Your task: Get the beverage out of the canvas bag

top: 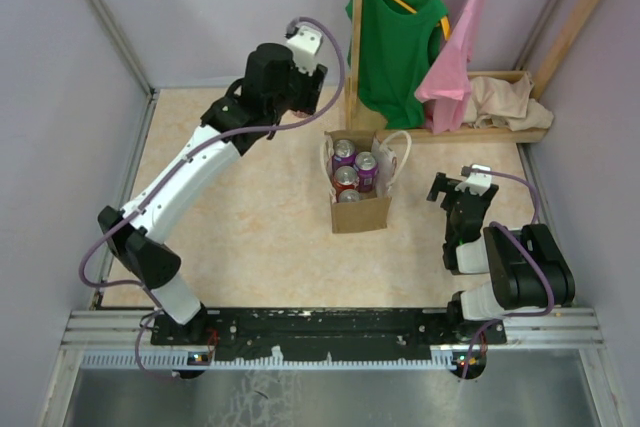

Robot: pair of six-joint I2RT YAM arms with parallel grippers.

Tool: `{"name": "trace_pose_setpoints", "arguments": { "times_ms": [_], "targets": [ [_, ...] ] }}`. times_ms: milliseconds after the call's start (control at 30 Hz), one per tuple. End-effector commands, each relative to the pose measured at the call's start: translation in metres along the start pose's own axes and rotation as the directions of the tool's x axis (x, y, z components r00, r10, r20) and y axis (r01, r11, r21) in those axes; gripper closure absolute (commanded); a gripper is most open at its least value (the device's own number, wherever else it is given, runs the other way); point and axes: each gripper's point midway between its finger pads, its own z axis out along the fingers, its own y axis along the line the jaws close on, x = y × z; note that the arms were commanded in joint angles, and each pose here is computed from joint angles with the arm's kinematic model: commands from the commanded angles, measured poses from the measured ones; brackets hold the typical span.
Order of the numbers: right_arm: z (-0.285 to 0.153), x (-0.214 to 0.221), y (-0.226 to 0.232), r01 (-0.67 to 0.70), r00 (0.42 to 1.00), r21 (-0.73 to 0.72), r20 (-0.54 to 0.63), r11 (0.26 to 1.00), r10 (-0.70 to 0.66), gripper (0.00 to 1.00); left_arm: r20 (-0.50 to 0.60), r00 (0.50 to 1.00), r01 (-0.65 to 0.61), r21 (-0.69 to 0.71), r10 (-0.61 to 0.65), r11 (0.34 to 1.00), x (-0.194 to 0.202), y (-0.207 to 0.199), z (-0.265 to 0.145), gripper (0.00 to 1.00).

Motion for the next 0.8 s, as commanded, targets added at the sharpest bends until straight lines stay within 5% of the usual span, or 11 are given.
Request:
{"name": "trace_pose_setpoints", "arguments": {
  "times_ms": [0, 333, 767],
  "targets": [
    [0.008, -0.025, 0.001, -0.017, 0.996, 0.006, 0.083, 1.000, 0.016, 0.01, 0.085, 0.988, 0.136, -0.109, -0.127, 0.985, -0.017, 0.050, -0.010, 1.00],
    [0.008, -0.025, 0.001, -0.018, 0.996, 0.006, 0.083, 1.000, 0.017, 0.01, -0.068, 0.961, 0.255, -0.169, -0.270, 0.952, 0.081, 0.074, 0.018, 1.00],
    [0.008, -0.025, 0.002, -0.016, 0.996, 0.005, 0.083, 1.000, 0.016, 0.01, -0.090, 0.916, 0.370, -0.189, -0.392, 0.909, 0.152, 0.084, 0.050, 1.00]
  ]
}}
